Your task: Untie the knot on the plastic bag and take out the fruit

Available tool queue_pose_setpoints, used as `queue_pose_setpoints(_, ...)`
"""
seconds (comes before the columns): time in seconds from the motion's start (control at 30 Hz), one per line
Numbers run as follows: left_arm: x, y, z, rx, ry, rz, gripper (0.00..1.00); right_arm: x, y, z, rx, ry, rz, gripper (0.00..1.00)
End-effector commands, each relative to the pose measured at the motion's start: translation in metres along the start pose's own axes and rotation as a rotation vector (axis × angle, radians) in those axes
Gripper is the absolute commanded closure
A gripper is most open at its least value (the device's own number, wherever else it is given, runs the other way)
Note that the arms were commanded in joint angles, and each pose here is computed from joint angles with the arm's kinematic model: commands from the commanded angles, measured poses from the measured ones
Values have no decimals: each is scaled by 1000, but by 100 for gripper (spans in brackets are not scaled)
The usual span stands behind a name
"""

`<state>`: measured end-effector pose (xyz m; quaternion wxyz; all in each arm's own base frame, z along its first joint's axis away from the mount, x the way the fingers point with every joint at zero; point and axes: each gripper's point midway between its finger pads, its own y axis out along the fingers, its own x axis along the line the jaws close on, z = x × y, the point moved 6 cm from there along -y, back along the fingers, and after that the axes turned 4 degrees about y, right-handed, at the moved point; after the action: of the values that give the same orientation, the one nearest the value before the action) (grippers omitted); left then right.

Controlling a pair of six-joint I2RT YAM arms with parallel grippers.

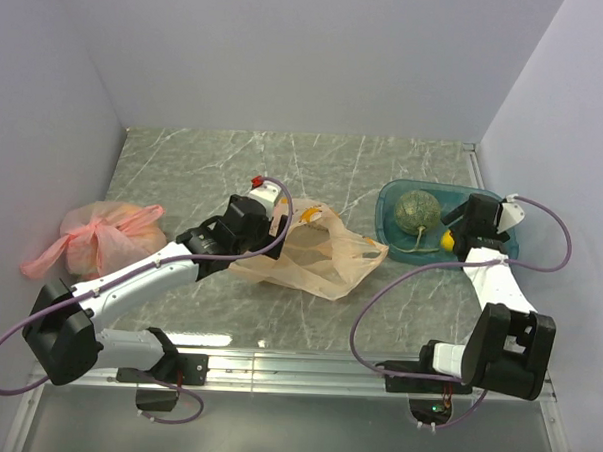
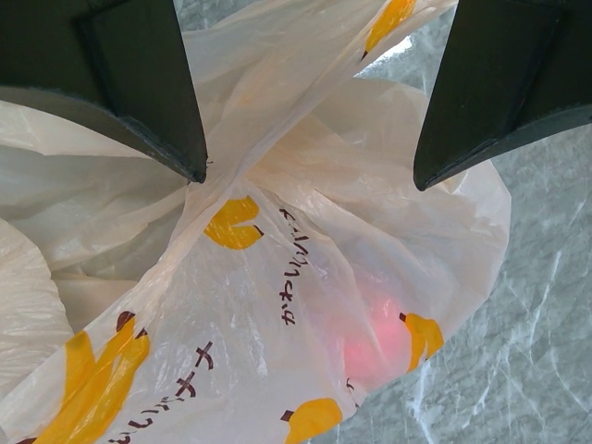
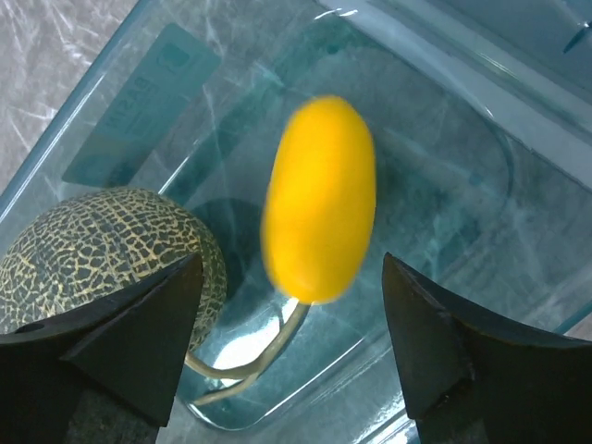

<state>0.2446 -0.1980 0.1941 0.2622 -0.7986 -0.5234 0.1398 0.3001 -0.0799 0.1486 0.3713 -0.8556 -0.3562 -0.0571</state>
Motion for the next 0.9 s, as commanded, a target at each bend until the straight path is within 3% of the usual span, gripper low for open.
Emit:
queue_pose_setpoints(0.0, 1, 3, -9, -41, -8, -11, 1, 15, -11, -25, -65, 38, -51, 15)
queue_pose_setpoints(0.07, 2, 3, -8, -36, -9, -18, 1, 13, -16, -25, -73, 20, -63, 7)
queue_pose_setpoints(0.13, 2, 3, -8, -36, -12, -20, 1, 13, -24, -29, -85, 7, -78, 7)
queue_pose_setpoints(0.3, 2, 7, -4, -18, -6, -32, 2, 46, -65, -22, -65, -69, -342, 7)
queue_pose_setpoints(0.47, 1, 8, -3, -7, -4, -23, 4, 81, -113, 2, -87, -278, -554, 9)
queue_pose_setpoints(0.67, -9, -6, -12, -75, 18, 106, 1, 109, -167, 43, 20, -418, -907, 10)
queue_pose_setpoints(0.87, -17, -17, -13, -151, 65, 224, 1, 121, -206, 77, 104, -520, -1142, 10)
